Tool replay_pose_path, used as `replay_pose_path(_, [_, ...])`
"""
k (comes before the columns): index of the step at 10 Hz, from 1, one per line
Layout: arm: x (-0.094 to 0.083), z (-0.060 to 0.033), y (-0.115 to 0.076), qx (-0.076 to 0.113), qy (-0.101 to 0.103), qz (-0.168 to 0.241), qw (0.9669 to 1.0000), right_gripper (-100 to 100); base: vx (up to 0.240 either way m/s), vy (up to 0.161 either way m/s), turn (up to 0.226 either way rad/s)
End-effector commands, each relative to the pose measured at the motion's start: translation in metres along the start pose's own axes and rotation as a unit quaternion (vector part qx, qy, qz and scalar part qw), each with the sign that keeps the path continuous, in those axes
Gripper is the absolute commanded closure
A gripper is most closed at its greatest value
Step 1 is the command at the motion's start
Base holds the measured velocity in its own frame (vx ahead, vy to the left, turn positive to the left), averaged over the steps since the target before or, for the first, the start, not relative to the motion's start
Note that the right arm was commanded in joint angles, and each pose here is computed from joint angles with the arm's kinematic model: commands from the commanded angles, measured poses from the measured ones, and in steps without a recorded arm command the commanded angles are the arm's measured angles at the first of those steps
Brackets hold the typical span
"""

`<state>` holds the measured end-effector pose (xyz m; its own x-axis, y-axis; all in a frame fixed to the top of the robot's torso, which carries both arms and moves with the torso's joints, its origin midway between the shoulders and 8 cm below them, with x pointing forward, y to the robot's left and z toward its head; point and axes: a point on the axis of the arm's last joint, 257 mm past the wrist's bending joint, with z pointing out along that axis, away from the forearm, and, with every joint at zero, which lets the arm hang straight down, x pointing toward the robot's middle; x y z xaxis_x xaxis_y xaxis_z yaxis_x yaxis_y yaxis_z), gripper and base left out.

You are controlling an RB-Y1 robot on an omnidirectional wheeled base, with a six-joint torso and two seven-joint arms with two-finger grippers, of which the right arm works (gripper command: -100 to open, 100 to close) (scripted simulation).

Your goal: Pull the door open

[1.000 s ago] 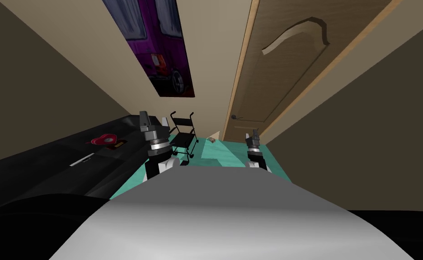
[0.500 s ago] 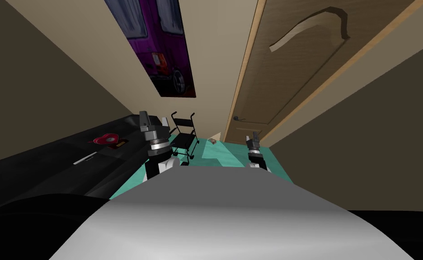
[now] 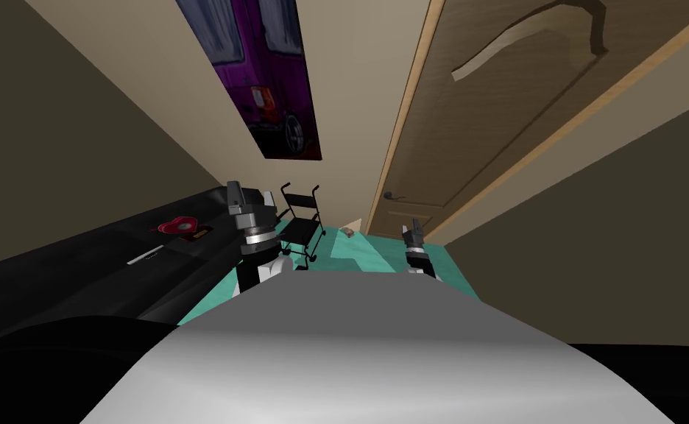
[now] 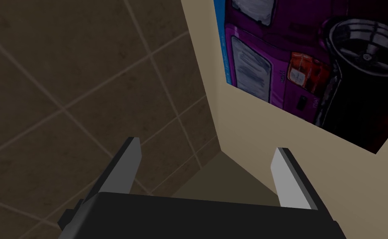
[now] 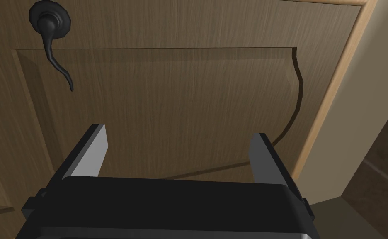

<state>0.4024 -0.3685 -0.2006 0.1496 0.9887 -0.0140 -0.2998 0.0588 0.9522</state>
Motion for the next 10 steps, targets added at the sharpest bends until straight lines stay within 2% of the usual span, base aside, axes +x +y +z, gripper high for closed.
replay_pose_path(1, [-0.007,-0.0030,-0.011,0.011,-0.004,-0.002,0.9999,-100,0.102,-0.015,0.079])
replay_pose_path(10, [-0.056,-0.0268,-0.065,0.065,-0.031,-0.018,0.9972,-100,0.097,-0.016,0.069])
